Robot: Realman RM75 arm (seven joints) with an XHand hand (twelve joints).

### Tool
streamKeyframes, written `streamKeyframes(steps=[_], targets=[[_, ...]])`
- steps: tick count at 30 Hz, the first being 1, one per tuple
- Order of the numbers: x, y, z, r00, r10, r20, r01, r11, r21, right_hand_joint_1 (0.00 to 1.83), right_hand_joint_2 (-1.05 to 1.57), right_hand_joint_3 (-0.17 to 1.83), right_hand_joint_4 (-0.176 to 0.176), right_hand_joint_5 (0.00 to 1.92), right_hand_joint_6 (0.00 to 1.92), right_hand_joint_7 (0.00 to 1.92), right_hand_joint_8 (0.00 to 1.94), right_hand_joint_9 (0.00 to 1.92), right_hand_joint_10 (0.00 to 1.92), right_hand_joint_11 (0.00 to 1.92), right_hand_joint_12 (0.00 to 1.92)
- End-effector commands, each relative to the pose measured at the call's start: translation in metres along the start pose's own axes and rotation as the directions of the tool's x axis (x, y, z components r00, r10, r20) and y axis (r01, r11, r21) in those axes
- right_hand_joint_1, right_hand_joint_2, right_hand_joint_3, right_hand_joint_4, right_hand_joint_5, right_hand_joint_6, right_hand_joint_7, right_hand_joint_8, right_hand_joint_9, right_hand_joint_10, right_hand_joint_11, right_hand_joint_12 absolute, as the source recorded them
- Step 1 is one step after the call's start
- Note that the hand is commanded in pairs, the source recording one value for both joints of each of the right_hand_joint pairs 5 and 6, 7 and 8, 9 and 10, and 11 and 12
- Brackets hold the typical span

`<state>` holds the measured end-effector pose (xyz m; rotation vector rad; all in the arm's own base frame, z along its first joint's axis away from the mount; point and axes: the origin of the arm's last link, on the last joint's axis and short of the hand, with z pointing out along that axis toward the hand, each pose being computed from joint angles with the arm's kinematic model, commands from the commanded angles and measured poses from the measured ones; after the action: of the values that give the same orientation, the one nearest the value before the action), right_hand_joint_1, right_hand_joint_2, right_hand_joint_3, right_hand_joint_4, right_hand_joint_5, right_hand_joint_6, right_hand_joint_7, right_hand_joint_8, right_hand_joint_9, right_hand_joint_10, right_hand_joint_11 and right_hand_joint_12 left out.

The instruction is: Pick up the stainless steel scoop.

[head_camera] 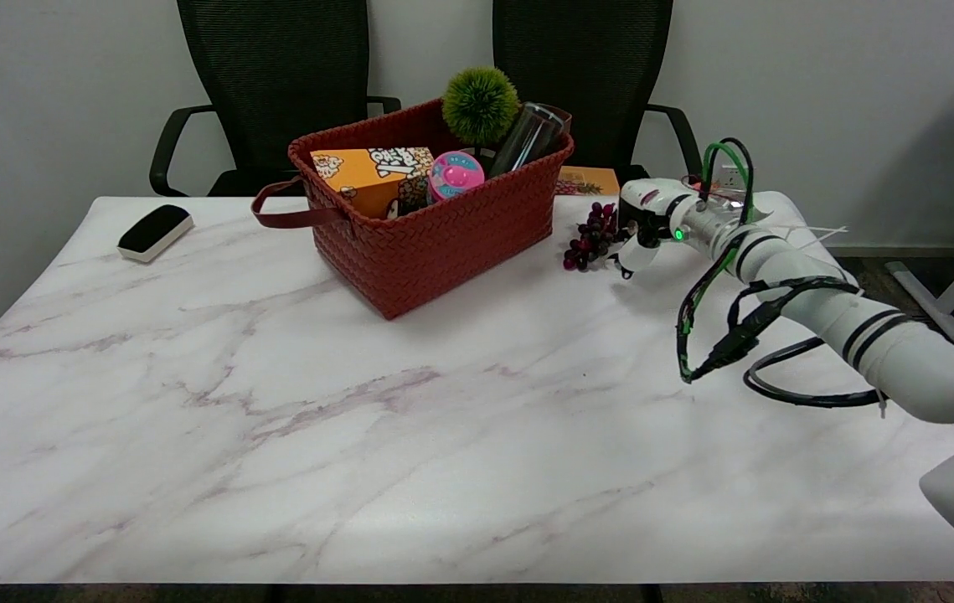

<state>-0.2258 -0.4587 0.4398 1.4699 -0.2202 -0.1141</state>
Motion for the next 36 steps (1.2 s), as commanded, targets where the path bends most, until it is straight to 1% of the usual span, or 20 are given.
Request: streamKeyframes(steps=[1, 6, 9, 11, 14, 20, 22, 28, 30, 32, 36], targets=[[0.009, 0.036, -0.063, 0.987, 0.006, -0.163, -0.018, 0.997, -0.071, 1.09, 0.91, 0.64, 0.000, 1.77, 1.77, 1.92, 1.92, 1.70, 1.70, 1.92, 1.92], [0.025, 0.033, -0.081, 0.963, -0.039, -0.268, 0.016, 0.996, -0.087, 1.09, 0.92, 0.64, 0.000, 1.76, 1.76, 1.92, 1.92, 1.69, 1.69, 1.92, 1.92], [0.040, 0.024, -0.093, 0.936, -0.078, -0.344, 0.052, 0.995, -0.085, 1.09, 0.92, 0.64, 0.000, 1.76, 1.76, 1.92, 1.92, 1.69, 1.69, 1.92, 1.92], [0.054, 0.014, -0.100, 0.905, -0.130, -0.405, 0.104, 0.991, -0.084, 1.09, 0.92, 0.64, 0.000, 1.76, 1.76, 1.92, 1.92, 1.69, 1.69, 1.92, 1.92], [0.067, -0.004, -0.107, 0.865, -0.182, -0.467, 0.165, 0.983, -0.077, 1.09, 0.92, 0.65, 0.000, 1.76, 1.76, 1.92, 1.92, 1.69, 1.69, 1.92, 1.92], [0.088, -0.038, -0.108, 0.797, -0.232, -0.557, 0.250, 0.967, -0.045, 1.09, 0.92, 0.65, 0.000, 1.76, 1.76, 1.92, 1.92, 1.70, 1.70, 1.92, 1.92], [0.093, -0.050, -0.107, 0.780, -0.238, -0.579, 0.273, 0.962, -0.028, 1.09, 0.92, 0.65, 0.000, 1.76, 1.76, 1.92, 1.92, 1.70, 1.70, 1.92, 1.92], [0.116, -0.093, -0.110, 0.692, -0.249, -0.677, 0.353, 0.936, 0.017, 1.08, 0.92, 0.66, 0.000, 1.76, 1.76, 1.92, 1.92, 1.71, 1.71, 1.92, 1.92], [0.120, -0.107, -0.110, 0.676, -0.240, -0.697, 0.370, 0.928, 0.038, 1.08, 0.92, 0.65, 0.000, 1.76, 1.76, 1.92, 1.92, 1.71, 1.71, 1.92, 1.92], [0.122, -0.121, -0.109, 0.668, -0.224, -0.709, 0.381, 0.922, 0.067, 1.07, 0.93, 0.66, 0.000, 1.77, 1.77, 1.92, 1.92, 1.71, 1.71, 1.92, 1.92], [0.134, -0.150, -0.106, 0.668, -0.156, -0.728, 0.385, 0.909, 0.158, 1.06, 0.95, 0.66, 0.000, 1.78, 1.78, 1.92, 1.92, 1.72, 1.72, 1.92, 1.92]])
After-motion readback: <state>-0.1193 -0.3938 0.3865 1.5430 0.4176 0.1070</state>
